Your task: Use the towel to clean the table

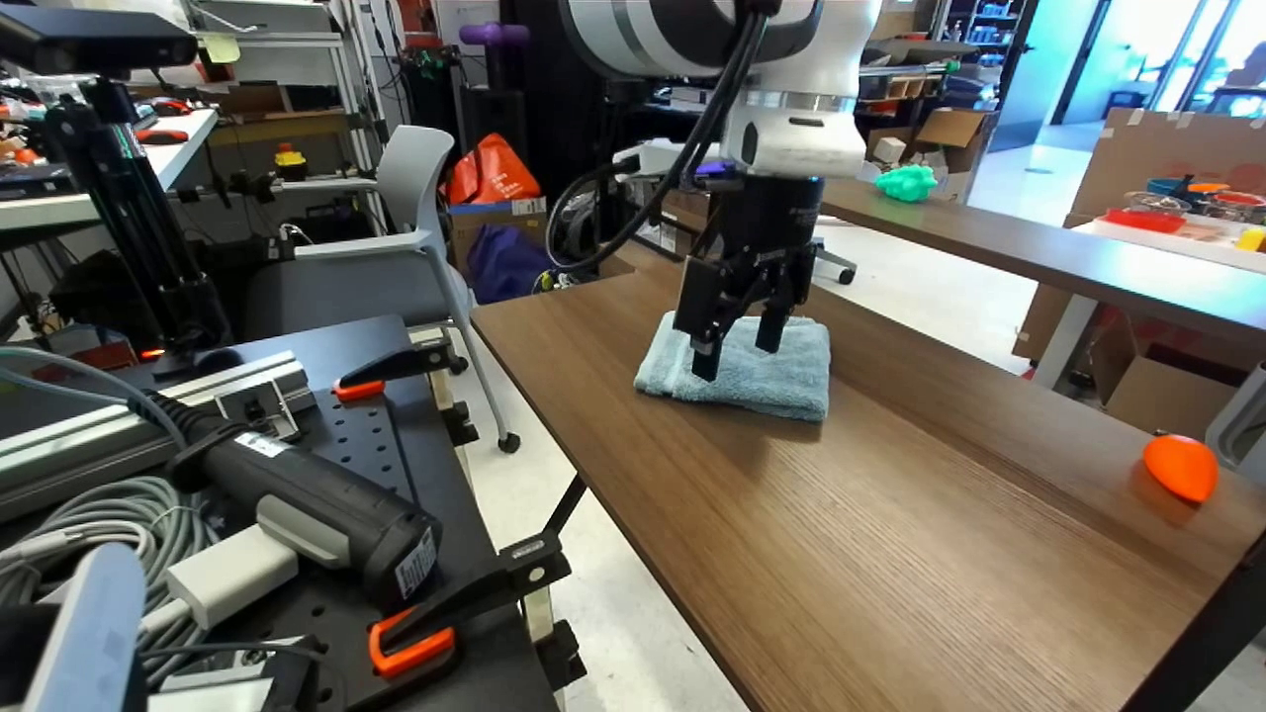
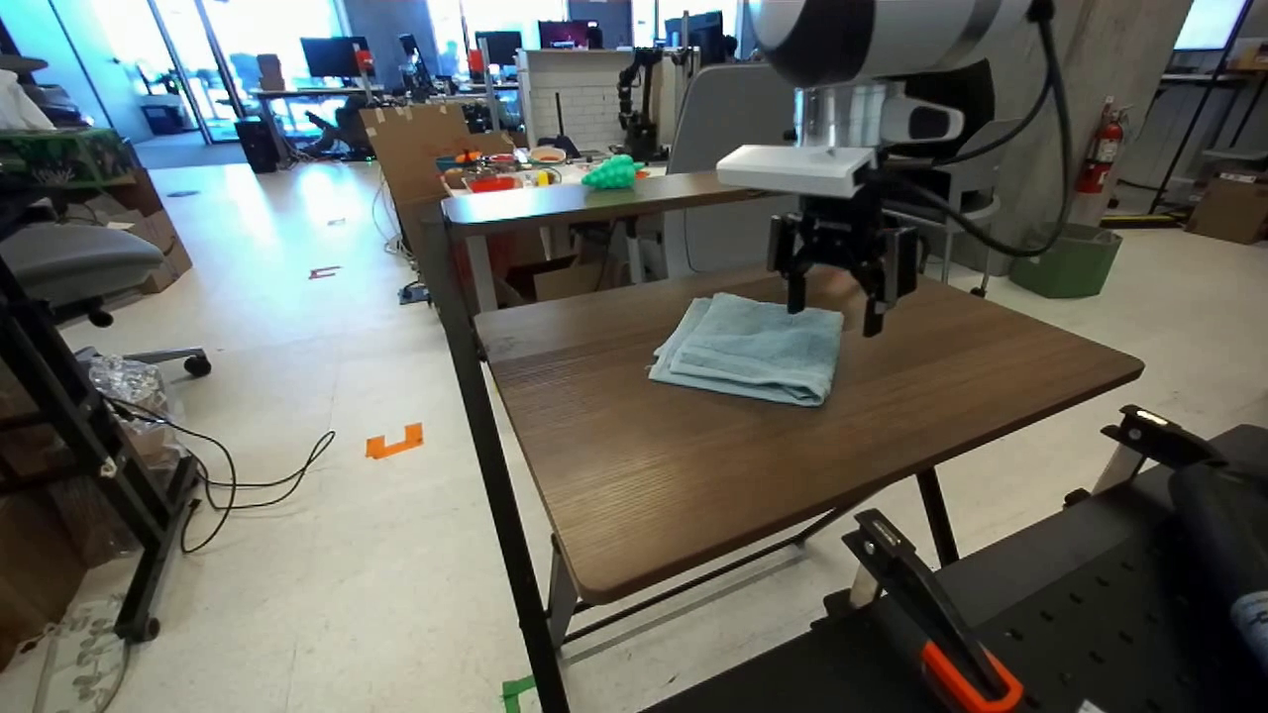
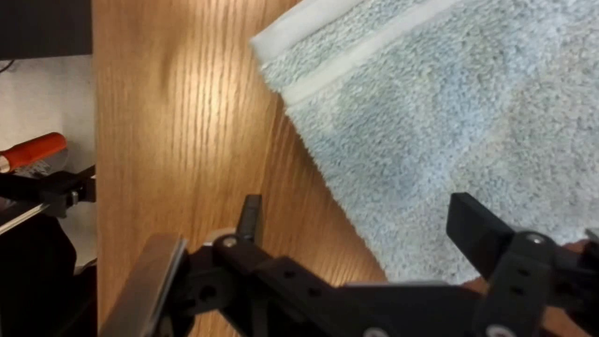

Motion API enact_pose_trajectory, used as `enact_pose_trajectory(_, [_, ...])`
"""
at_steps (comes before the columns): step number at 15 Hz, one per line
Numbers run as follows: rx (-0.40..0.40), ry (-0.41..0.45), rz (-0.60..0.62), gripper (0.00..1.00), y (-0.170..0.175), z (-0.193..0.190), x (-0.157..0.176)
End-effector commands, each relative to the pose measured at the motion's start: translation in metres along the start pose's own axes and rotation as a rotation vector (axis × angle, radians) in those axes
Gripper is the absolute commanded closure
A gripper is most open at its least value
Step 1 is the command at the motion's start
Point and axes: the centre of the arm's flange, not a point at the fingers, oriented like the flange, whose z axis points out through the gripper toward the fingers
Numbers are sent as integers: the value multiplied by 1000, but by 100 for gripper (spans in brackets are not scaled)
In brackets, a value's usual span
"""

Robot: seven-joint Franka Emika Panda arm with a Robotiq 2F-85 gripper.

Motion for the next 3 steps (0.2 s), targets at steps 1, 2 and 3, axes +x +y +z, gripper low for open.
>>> enact_pose_trajectory(1, [83,-98,-75,0,60,-58,6])
enact_pose_trajectory(2, [32,-40,-38,0,21,-23,8])
enact_pose_trajectory(3, [49,-56,-52,0,31,-35,10])
